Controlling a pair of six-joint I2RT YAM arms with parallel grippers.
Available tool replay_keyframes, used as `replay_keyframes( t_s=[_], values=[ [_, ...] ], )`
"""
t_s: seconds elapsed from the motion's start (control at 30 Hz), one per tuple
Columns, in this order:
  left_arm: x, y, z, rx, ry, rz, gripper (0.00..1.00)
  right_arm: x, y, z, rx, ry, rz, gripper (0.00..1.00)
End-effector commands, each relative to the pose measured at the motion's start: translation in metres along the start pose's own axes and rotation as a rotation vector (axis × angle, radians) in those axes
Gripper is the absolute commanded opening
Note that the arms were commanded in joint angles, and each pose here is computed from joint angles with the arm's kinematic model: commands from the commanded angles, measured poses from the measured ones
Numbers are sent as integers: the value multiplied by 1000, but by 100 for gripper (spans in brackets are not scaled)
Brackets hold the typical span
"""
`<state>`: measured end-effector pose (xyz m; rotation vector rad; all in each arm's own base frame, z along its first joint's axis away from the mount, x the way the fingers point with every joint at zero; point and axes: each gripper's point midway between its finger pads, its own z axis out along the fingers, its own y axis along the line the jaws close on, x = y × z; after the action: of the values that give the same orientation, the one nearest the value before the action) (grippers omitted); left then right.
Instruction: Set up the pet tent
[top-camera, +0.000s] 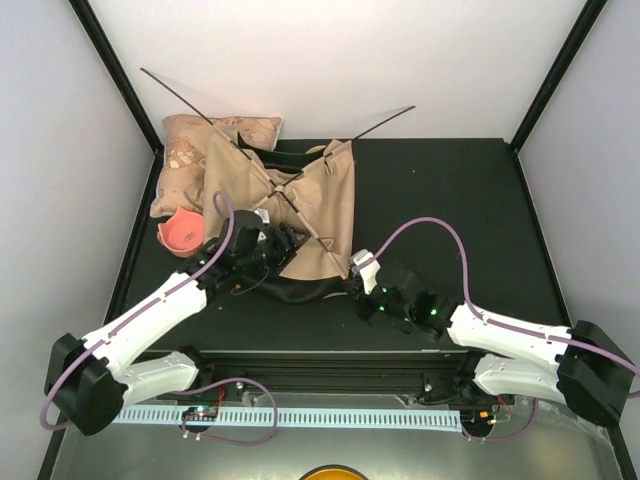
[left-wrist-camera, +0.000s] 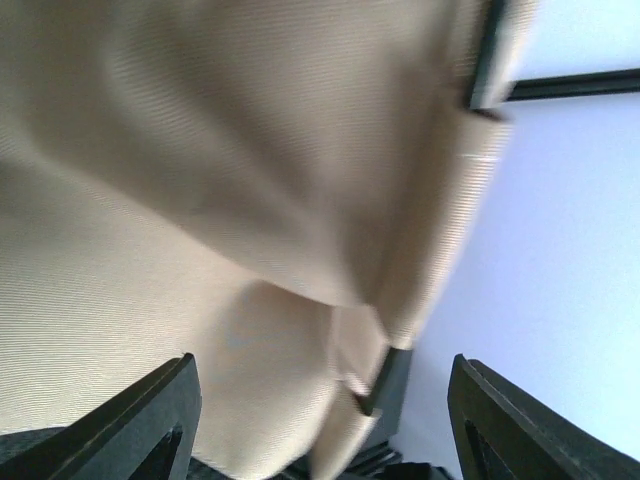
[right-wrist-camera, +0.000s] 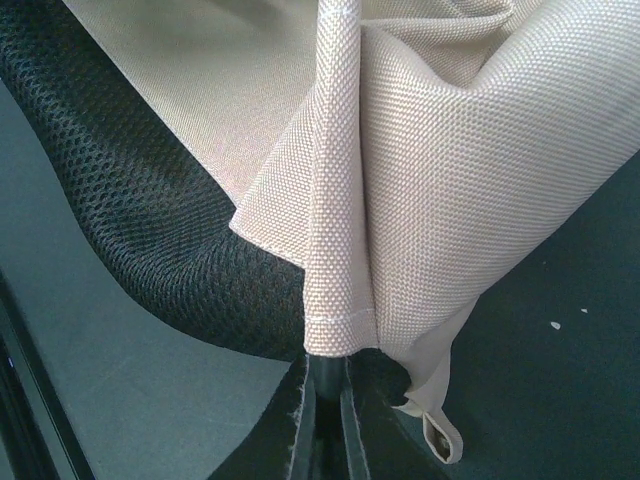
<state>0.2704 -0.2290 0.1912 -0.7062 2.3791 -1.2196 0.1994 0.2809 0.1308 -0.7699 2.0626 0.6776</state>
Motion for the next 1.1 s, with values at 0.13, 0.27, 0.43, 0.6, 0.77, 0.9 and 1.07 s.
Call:
replay_keyframes(
  t_s=[0.13, 0.27, 0.43, 0.6, 0.77, 0.9, 1.07],
  values=[
    [-21, -57, -19, 122, -121, 9, 71, -36, 10, -9, -33, -134, -26, 1],
    [-28, -60, -6, 92, -127, -6, 70, -37, 11, -10, -35, -136, -29, 1],
    [-35, -56, 9, 23, -137, -18, 53, -38, 11, -13, -38, -137, -35, 1],
    [-37, -49, 23, -15, -127, -32, 22, -38, 14, -14, -50, -138, -42, 1],
    [-38, -49, 9, -26, -171, -27, 2, -34, 11, -17, -38, -135, -42, 2],
    [-24, -51, -13, -10, -233, -10, 2, -27, 10, -23, -50, -153, -39, 7],
    [-12, -74, -35, 39, -318, 111, 2, -23, 17, -33, -100, -172, -54, 24]
  ],
)
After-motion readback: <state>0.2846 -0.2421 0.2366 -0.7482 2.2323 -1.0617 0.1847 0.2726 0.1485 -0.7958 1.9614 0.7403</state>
